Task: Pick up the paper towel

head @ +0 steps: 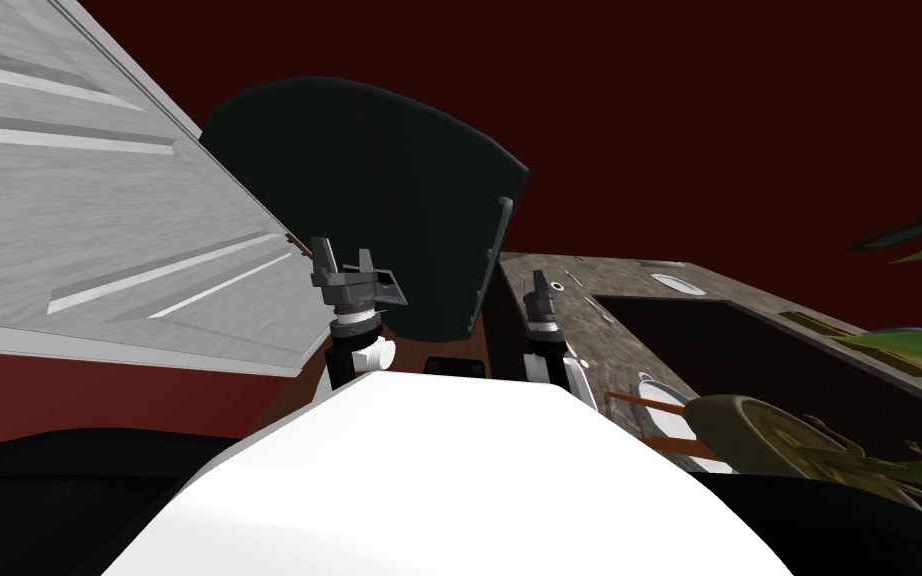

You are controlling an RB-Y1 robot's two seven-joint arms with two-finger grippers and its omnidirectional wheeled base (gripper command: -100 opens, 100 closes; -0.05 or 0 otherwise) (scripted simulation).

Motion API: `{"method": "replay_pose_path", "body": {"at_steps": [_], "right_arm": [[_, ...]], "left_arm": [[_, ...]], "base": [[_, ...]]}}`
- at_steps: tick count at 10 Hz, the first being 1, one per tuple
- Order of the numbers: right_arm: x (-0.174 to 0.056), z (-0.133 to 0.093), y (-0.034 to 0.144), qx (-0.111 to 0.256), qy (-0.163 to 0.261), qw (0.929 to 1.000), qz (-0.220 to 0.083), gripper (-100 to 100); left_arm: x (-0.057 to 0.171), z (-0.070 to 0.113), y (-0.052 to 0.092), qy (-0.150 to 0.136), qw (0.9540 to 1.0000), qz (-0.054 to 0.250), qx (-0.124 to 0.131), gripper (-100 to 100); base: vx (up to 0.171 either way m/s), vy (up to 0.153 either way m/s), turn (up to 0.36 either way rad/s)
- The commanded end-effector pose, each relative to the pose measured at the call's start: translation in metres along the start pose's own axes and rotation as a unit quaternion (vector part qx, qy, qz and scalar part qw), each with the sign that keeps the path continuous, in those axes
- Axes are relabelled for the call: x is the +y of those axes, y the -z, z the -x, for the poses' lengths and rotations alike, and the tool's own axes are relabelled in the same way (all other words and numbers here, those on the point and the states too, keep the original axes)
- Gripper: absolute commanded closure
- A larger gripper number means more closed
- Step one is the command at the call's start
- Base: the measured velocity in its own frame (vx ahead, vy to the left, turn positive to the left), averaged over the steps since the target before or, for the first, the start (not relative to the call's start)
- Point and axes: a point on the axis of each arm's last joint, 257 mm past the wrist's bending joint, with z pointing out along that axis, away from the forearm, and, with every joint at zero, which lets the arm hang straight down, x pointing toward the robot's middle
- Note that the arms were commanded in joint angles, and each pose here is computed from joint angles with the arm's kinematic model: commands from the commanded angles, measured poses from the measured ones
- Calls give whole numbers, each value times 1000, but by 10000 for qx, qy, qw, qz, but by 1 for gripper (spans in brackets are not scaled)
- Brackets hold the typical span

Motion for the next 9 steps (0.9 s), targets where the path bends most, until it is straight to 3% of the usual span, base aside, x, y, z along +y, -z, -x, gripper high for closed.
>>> {"method": "replay_pose_path", "body": {"at_steps": [1, 6, 9], "right_arm": [[-14, -6, 1, 108, 248, 9994, -206, -100], [-42, -16, 4, 323, 888, 9937, -601, -100], [-71, -20, 9, 456, 1353, 9846, -1005, -100]], "left_arm": [[0, 0, 0, 0, 10000, 0, 0, 0], [0, 0, 0, 0, 10000, 0, 0, 0], [0, 0, 0, 0, 10000, 0, 0, 0]], "base": [[-16, -11, 11], [-13, -10, 8], [-10, -10, 11]]}}
